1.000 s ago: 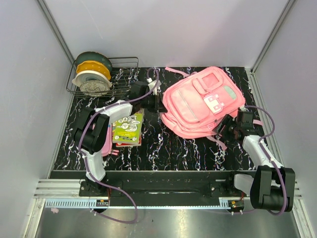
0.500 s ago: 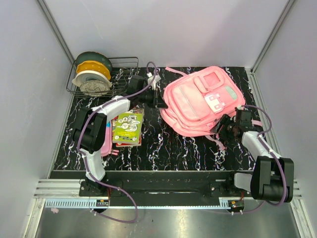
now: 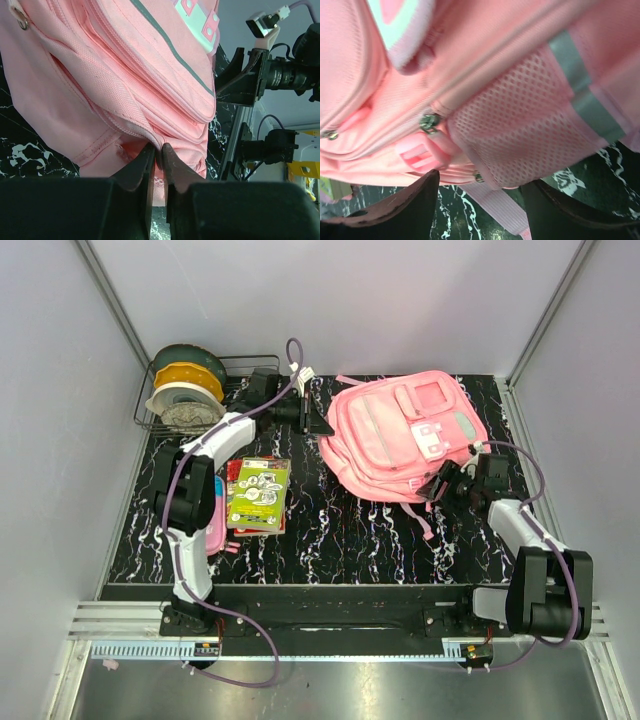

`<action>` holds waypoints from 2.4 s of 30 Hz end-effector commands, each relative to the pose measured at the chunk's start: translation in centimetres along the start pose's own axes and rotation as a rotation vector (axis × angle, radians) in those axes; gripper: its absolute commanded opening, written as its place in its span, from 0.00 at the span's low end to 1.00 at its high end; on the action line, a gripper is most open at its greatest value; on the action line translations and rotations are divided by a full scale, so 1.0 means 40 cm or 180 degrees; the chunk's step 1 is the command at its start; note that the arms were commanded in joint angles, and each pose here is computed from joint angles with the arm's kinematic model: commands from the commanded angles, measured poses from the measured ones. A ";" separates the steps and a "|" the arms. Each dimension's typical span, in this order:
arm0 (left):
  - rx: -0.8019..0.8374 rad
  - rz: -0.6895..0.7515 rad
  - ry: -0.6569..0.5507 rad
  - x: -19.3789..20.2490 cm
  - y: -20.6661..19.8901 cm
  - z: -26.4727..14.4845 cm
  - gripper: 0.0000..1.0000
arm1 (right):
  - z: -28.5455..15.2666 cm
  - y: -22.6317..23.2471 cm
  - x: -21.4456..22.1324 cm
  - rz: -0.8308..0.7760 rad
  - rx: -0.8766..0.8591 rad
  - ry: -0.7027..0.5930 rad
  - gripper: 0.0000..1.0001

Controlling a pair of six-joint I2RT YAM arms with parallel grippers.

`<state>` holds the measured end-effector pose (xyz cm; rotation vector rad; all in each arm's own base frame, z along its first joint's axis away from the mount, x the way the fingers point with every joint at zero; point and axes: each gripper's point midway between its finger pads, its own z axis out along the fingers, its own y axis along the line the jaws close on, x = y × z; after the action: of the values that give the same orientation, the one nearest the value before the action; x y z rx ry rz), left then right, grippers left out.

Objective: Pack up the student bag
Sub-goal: Pick up the student bag at the center of the board, then unzip the student bag at the center of the board.

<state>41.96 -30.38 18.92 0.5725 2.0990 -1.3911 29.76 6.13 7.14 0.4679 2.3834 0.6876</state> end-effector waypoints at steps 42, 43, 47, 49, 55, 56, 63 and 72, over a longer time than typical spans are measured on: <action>0.0545 0.0305 -0.0417 -0.143 -0.122 -0.052 0.15 | 0.021 0.098 0.074 -0.0044 -0.0701 0.0396 0.45; 0.0556 0.0300 -0.0415 -0.143 -0.124 -0.053 0.15 | 0.025 0.093 0.077 -0.0033 -0.0669 0.0398 0.48; 0.0572 0.0304 -0.0430 -0.146 -0.130 -0.056 0.15 | 0.035 0.067 0.057 -0.0011 -0.0457 0.0211 0.53; 0.0581 0.0301 -0.0435 -0.143 -0.133 -0.058 0.15 | 0.038 0.065 0.054 0.0039 -0.0433 0.0170 0.48; 0.0593 0.0289 -0.0423 -0.133 -0.132 -0.058 0.15 | 0.031 0.078 0.044 -0.0002 -0.0515 0.0040 0.22; 0.0594 0.0282 -0.0415 -0.129 -0.131 -0.056 0.15 | 0.025 0.088 0.044 -0.0019 -0.0572 0.0039 0.16; 0.0553 0.0232 -0.0441 -0.099 -0.117 -0.056 0.15 | -0.018 0.164 0.037 -0.0017 -0.1011 0.0024 0.00; 0.0574 0.0201 -0.0474 -0.081 -0.119 -0.058 0.15 | -0.006 0.114 0.056 0.0030 -0.0625 0.0196 0.39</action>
<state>42.45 -29.48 19.12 0.4323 2.0386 -1.5230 27.75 10.68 7.82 0.4291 2.3509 0.9608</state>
